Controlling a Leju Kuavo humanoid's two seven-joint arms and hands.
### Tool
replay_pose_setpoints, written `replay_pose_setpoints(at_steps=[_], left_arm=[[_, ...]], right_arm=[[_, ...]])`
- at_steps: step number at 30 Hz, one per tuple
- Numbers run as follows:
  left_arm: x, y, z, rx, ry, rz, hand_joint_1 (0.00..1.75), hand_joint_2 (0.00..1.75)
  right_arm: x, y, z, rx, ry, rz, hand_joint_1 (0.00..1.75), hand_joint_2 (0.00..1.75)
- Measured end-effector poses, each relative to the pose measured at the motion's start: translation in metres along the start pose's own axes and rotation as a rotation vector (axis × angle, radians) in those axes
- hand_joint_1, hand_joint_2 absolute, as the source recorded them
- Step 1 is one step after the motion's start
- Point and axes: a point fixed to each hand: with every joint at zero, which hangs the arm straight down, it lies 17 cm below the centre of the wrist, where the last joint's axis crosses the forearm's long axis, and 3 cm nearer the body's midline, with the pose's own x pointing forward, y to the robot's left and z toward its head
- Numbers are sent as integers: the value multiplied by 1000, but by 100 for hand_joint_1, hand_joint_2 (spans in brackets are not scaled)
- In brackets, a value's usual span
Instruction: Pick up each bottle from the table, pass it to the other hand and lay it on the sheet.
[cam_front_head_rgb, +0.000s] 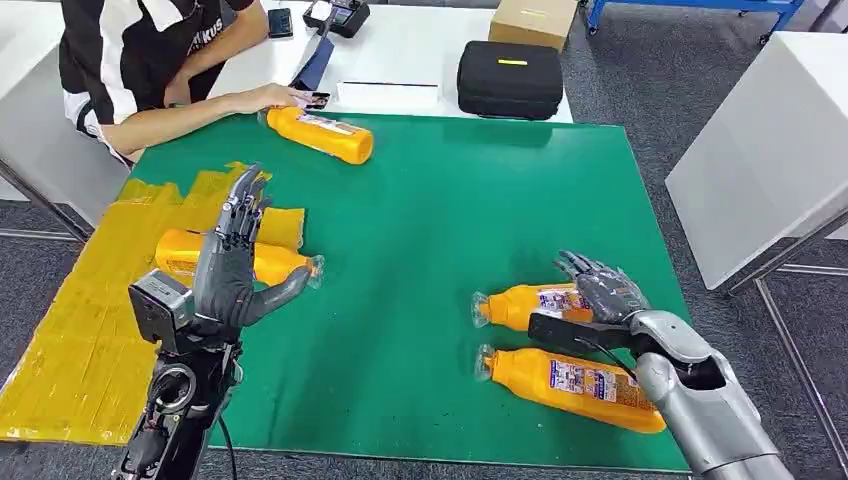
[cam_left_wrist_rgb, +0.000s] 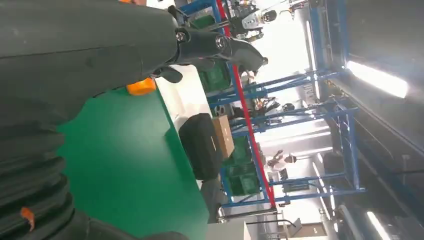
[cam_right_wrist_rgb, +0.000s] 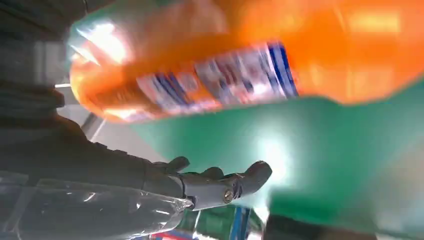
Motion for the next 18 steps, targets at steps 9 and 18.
replay_pose_setpoints(at_steps=[9,18], left_arm=[[-5,0,0,1,13,-2,0,175],[-9,-2,-1,-1,28,-9,0,175]], right_arm=[[-25,16,3,49,77,25,0,175],[-46,19,2,42,161,73,0,175]])
